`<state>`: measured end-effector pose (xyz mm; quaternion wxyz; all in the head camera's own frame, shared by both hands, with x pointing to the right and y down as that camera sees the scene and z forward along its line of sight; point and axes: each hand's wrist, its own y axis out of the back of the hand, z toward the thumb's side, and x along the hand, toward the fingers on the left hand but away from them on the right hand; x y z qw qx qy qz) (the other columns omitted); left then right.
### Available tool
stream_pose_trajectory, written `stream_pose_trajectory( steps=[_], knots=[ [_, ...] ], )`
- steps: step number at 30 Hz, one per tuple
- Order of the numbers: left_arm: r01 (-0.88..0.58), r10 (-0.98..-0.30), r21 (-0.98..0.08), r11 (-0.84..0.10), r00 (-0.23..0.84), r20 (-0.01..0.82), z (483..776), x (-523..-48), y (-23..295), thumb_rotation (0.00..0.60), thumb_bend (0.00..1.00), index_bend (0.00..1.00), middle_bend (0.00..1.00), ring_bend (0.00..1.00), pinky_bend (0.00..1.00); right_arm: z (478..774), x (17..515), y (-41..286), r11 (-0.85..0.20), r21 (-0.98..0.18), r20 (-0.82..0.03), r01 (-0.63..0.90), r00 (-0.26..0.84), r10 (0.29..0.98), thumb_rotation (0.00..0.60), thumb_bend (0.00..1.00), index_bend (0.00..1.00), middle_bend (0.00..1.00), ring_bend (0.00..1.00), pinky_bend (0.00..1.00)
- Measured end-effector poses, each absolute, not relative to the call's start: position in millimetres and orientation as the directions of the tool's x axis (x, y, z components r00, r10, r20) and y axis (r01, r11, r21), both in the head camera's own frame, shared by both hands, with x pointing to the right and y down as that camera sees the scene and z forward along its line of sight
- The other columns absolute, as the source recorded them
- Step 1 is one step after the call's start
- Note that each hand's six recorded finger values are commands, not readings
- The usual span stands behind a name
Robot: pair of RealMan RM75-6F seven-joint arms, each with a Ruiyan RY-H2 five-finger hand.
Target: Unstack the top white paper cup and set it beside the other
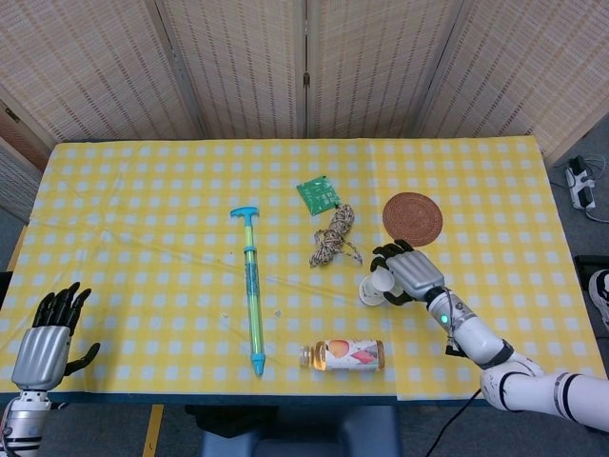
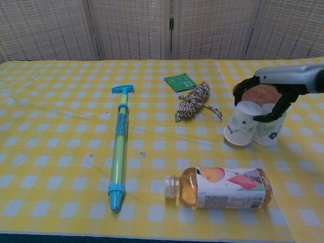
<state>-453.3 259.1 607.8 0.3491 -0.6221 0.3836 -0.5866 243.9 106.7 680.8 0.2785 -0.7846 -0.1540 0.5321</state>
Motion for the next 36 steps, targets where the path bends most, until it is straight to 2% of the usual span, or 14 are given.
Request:
stream_pose_trajectory(
  steps=[14, 22, 27, 32, 36],
  knots=[
    [-0.07, -0.886, -0.883, -0.463, 0.012, 0.464, 609.1, -456.1, 260.1, 0.6, 0.32, 0.06, 0.0, 0.0, 0.0, 688.9, 240.6, 106.7, -0.796, -0.602, -0.75, -0.06, 0.384, 0.538, 0.6, 0.43, 0.39, 0.16, 0.1, 0.02],
    [-0.07, -0.886, -0.883, -0.464, 0.012, 0.464, 609.3, -456.7, 260.1, 0.6, 0.32, 0.06, 0.0, 0.0, 0.0, 686.4, 240.7, 106.7, -0.791, -0.609, -0.744, -0.057, 0.389, 0.544, 0.6, 0.43, 0.18, 0.15, 0.1, 0.02],
    [-0.072, -0.887, -0.885, -0.461, 0.013, 0.461, 609.0, -456.1, 259.0, 0.6, 0.32, 0.06, 0.0, 0.0, 0.0, 680.4, 245.1, 106.7, -0.791, -0.61, -0.742, -0.053, 0.386, 0.547, 0.6, 0.43, 0.12, 0.15, 0.1, 0.02],
    [-0.071, -0.891, -0.888, -0.454, 0.016, 0.454, 607.0, -455.8, 257.0, 0.6, 0.32, 0.06, 0.0, 0.0, 0.0, 664.4, 255.1, 100.4, -0.762, -0.647, -0.711, -0.02, 0.378, 0.593, 0.6, 0.43, 0.12, 0.15, 0.11, 0.02],
    [-0.073, -0.894, -0.891, -0.449, 0.014, 0.449, 605.4, -455.8, 255.4, 0.6, 0.32, 0.06, 0.0, 0.0, 0.0, 643.6, 274.2, 95.5, -0.715, -0.699, -0.665, 0.018, 0.352, 0.659, 0.6, 0.42, 0.12, 0.15, 0.11, 0.02]
  ],
)
